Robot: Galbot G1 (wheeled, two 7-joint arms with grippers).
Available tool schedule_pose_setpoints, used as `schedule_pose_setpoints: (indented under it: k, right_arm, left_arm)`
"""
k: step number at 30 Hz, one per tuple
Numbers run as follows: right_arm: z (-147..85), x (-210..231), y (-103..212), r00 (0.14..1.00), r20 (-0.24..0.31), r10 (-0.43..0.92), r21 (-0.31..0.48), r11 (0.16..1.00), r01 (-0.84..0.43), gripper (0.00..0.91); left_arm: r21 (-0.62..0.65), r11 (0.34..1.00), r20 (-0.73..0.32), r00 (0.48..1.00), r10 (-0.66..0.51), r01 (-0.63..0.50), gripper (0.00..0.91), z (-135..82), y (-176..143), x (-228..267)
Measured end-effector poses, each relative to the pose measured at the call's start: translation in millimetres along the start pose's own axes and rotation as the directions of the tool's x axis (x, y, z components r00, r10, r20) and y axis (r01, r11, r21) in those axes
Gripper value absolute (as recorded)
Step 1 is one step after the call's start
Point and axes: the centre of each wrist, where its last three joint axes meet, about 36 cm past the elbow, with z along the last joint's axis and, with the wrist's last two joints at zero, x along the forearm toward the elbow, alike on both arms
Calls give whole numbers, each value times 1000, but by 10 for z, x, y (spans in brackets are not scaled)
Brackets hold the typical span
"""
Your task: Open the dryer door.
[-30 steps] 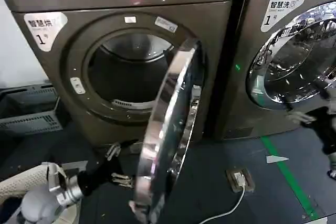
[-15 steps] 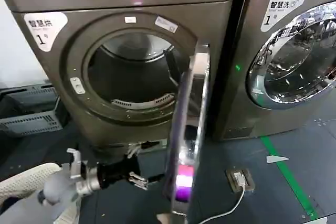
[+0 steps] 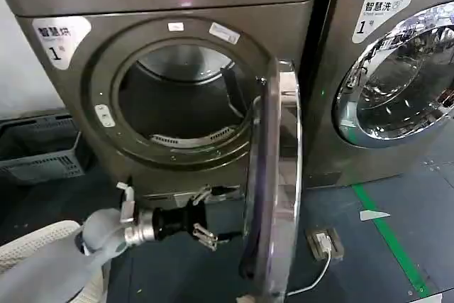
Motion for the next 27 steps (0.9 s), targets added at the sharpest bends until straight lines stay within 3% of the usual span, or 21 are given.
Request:
schedule_pose_setpoints:
  k: [7,16,27]
  right_arm:
    - [-63,55,-101,999,7,50,54,997,-50,907]
    - [-96,88,-256,983,-26,180,128,976,-176,907]
    - [-210,137,-559,963,-31,267,190,948,-257,907]
  left_arm:
    - [-58,998,24,1000,-5,7,907,33,80,-213]
    - [-124,992,56,998,5,2,907,-26,258,-635]
    - [-135,991,78,997,10,0,907,-69,477,-1262]
